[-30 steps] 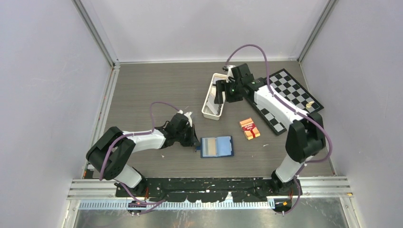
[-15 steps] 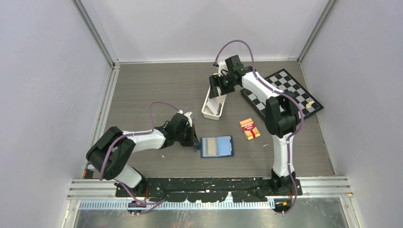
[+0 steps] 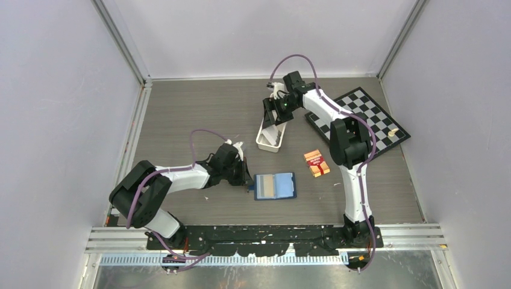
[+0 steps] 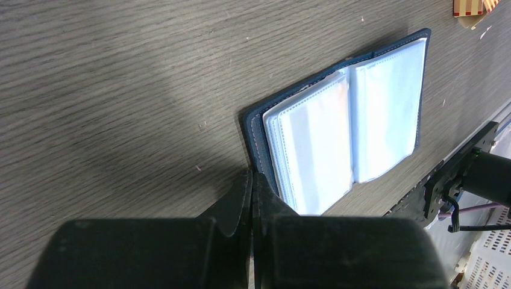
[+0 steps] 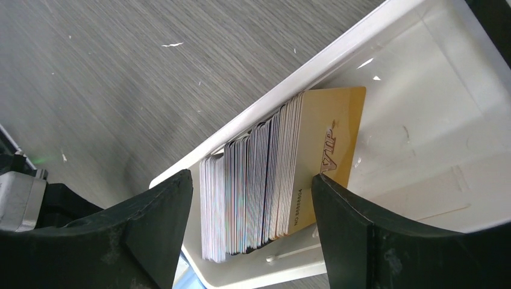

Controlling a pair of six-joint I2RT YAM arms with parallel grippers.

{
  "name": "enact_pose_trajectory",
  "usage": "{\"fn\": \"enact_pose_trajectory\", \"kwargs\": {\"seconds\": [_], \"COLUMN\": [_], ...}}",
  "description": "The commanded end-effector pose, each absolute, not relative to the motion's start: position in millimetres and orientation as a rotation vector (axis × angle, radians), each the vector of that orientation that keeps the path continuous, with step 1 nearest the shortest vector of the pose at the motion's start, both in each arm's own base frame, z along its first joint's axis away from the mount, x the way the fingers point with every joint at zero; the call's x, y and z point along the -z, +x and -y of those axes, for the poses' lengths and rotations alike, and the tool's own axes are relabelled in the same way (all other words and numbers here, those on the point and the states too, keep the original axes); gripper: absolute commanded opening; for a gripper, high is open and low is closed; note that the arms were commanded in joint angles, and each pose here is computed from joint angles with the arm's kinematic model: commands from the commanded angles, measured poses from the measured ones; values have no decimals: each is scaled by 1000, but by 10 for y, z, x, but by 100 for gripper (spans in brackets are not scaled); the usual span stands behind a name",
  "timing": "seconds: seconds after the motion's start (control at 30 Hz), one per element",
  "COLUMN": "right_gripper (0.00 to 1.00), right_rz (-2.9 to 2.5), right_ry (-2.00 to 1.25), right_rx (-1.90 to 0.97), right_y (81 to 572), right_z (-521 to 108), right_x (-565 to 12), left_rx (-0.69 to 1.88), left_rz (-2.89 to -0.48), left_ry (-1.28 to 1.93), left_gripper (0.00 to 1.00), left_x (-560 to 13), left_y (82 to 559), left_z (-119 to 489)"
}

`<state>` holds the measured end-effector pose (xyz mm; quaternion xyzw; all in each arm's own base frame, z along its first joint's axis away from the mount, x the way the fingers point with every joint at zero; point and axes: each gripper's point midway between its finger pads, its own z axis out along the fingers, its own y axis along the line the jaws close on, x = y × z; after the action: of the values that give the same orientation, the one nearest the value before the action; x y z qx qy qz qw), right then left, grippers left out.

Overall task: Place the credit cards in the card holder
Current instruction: Pick up the credit card from the storage box.

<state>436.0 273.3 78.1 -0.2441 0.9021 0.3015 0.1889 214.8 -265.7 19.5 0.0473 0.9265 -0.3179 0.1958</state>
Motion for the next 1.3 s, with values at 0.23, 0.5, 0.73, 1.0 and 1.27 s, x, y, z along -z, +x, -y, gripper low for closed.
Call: {"fn": "enact_pose_trajectory", "kwargs": {"seconds": [0.23, 0.5, 0.73, 1.0, 1.27], "right_gripper": [68, 50, 25, 12, 2], "right_rz": [-2481, -2503, -2513, -2528, -2523], "right_ry": [-729, -725, -713, -696, -633], "right_rx": [-1009, -1001, -980, -927, -715], "right_y": [4151, 4159, 4183, 4221, 4379], "right_z": [-2869, -2859, -2846, -2795, -2599], "right_x": [-1175, -1120, -1106, -1080, -1120], "left_rx": [737, 738, 736, 735, 733], "left_rz": [-2697, -2696, -2693, -2692, -2691], "left_ry": [121, 117, 118, 115, 111], "left_gripper": [0, 0, 0, 0, 0], "left_x": [132, 126, 116, 111, 109], "left_y": [2015, 2015, 2016, 2018, 2019], "left_z": [2378, 2373, 2366, 2358, 2347]}}
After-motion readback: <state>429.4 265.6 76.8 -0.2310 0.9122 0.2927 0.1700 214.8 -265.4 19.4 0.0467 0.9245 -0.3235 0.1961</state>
